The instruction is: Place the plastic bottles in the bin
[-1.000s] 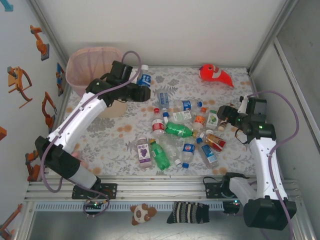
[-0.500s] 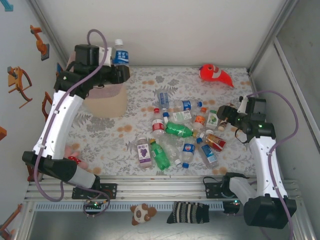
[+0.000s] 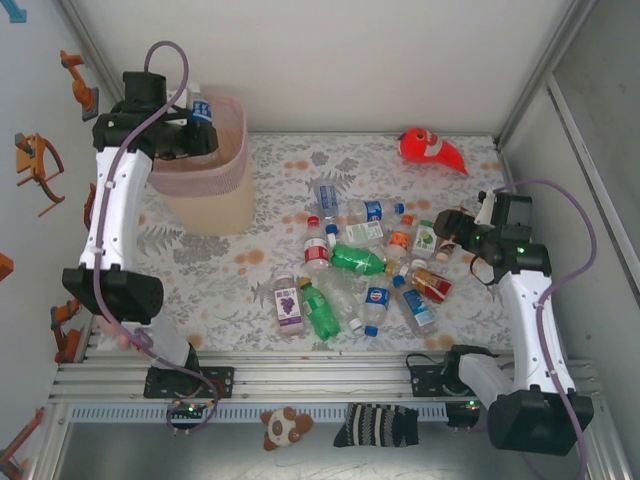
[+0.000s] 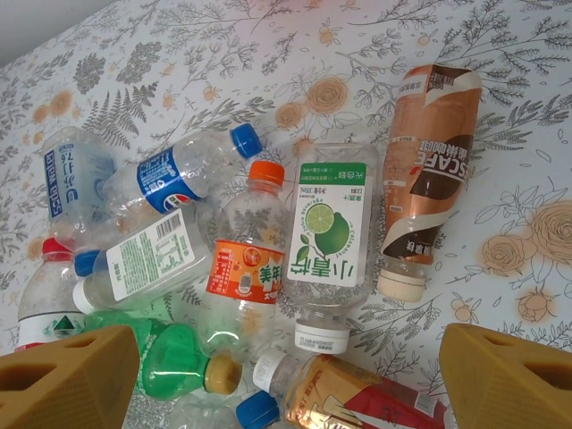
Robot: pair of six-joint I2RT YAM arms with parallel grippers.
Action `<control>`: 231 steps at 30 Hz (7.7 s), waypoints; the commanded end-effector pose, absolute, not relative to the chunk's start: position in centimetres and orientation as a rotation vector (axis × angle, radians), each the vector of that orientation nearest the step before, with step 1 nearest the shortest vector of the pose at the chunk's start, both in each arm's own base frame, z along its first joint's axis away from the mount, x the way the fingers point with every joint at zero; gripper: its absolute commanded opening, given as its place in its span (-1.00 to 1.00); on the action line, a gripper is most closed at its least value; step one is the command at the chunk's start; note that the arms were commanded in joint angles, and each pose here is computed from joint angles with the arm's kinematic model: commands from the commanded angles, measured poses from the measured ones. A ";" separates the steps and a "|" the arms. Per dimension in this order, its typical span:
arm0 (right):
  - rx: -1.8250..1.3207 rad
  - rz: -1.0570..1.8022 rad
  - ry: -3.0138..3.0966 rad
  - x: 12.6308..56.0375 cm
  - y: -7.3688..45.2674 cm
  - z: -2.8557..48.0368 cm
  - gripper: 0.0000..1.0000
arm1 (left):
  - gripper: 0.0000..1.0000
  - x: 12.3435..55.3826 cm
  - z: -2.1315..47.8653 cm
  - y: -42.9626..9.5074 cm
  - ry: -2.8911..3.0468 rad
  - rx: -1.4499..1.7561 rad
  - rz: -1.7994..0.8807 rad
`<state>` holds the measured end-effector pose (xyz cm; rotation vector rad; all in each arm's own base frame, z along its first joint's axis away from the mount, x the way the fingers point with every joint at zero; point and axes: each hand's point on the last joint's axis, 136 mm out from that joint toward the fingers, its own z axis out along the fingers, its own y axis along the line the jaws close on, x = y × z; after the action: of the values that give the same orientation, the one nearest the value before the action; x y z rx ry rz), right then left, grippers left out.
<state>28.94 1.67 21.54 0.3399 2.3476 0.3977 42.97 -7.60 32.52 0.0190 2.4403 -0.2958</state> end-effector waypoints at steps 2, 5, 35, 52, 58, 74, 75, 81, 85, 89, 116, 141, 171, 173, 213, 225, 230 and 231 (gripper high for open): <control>0.353 0.411 2.316 29.3 1.7 22.8 0.72 | 0.07 43.6 30.0 -6.5 2.522 0.058 -0.251; 0.356 0.405 2.320 29.3 1.6 22.7 0.72 | 0.07 44.3 27.4 -6.4 2.585 0.060 -0.246; 0.363 0.388 2.370 29.2 1.4 20.8 0.72 | 0.45 46.2 14.9 -7.1 2.791 0.015 -0.291; 0.332 0.297 2.563 31.0 0.2 16.9 0.69 | 0.46 45.6 26.2 -7.8 2.540 0.014 -0.373; 0.389 0.289 2.619 32.4 -1.1 15.2 0.57 | 0.46 44.3 30.9 -8.1 2.441 0.030 -0.411; 0.499 0.188 2.704 35.5 -3.7 9.2 0.20 | 0.48 37.6 39.8 -10.0 2.149 0.062 -0.626; 0.501 0.210 2.706 35.4 -3.4 8.9 0.18 | 0.48 37.3 39.6 -10.0 2.153 0.059 -0.630; 0.544 0.319 2.730 34.0 -1.9 6.3 0.02 | 0.48 36.4 39.1 -10.2 2.146 0.046 -0.663; 0.560 0.345 2.761 33.3 -1.5 4.8 -0.04 | 0.48 36.3 38.5 -10.5 2.159 0.038 -0.685; 0.571 0.343 2.768 33.1 -1.5 4.1 -0.05 | 0.48 36.3 38.5 -10.6 2.151 0.033 -0.702; 0.576 0.286 2.861 32.3 -2.0 0.7 -0.08 | 0.48 36.5 38.2 -11.3 2.158 0.024 -0.736; 0.078 0.335 2.416 32.9 2.3 16.9 -0.58 | 0.48 35.3 38.6 -16.0 2.131 0.257 -0.842; -1.660 -0.463 1.553 25.8 17.5 24.9 -0.89 | 0.58 22.9 31.9 -31.6 2.230 1.186 -1.079; -1.663 -0.500 1.499 25.8 17.9 25.5 -0.90 | 0.58 22.1 31.4 -32.2 2.251 1.231 -1.097; -1.710 -0.562 1.339 24.4 19.8 27.1 -0.87 | 0.06 17.3 26.8 -34.5 2.392 1.624 -1.143; -1.680 -0.511 1.376 23.8 19.6 27.1 0.24 | -0.06 17.8 26.8 -34.2 2.390 1.621 -1.081; -1.552 -0.453 1.383 24.0 20.0 28.4 0.58 | -0.10 19.8 27.0 -33.5 2.372 1.544 -0.969; -1.518 -0.438 1.391 24.0 20.0 28.7 0.61 | -0.10 20.2 27.3 -33.3 2.363 1.521 -0.957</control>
<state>23.87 19.77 27.18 -1.6425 1.3808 -0.4815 19.22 -34.05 25.71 1.5691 2.4228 -1.0046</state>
